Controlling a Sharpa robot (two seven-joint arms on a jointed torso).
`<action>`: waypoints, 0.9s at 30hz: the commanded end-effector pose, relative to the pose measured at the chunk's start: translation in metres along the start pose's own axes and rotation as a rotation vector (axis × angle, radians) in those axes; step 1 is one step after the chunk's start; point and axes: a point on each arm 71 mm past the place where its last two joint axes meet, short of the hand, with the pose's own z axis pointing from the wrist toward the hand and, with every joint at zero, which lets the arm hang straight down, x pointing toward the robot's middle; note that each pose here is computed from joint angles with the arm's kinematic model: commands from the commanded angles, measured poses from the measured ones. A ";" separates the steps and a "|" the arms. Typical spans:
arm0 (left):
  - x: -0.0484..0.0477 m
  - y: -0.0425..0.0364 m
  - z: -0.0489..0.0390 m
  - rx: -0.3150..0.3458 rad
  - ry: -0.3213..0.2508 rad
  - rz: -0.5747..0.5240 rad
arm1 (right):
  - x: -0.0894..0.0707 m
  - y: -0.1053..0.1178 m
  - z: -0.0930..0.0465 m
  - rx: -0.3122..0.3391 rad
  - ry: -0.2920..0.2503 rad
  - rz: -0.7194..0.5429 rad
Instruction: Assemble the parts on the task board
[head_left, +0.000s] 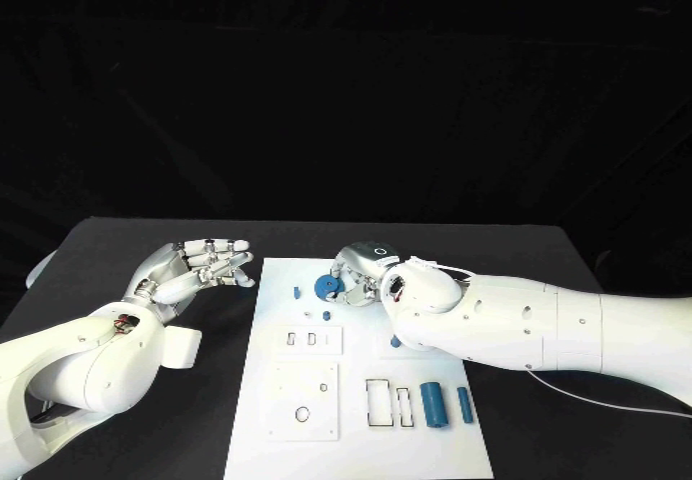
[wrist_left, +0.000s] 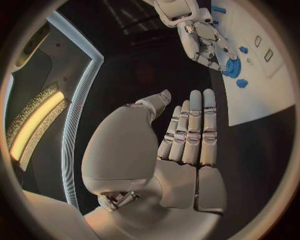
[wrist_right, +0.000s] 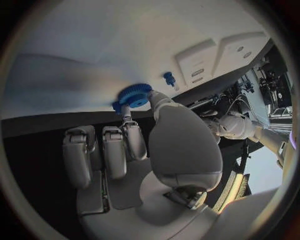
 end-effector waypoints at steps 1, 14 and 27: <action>0.0018 -0.0014 0.0003 0.007 0.015 -0.005 | 0.005 -0.004 -0.003 0.013 0.041 -0.008; -0.0012 -0.0010 0.0004 0.007 0.008 -0.001 | -0.023 -0.026 -0.034 -0.009 -0.140 0.106; -0.0009 -0.0001 0.0020 0.006 0.010 -0.002 | -0.055 -0.092 -0.078 0.028 -0.055 0.301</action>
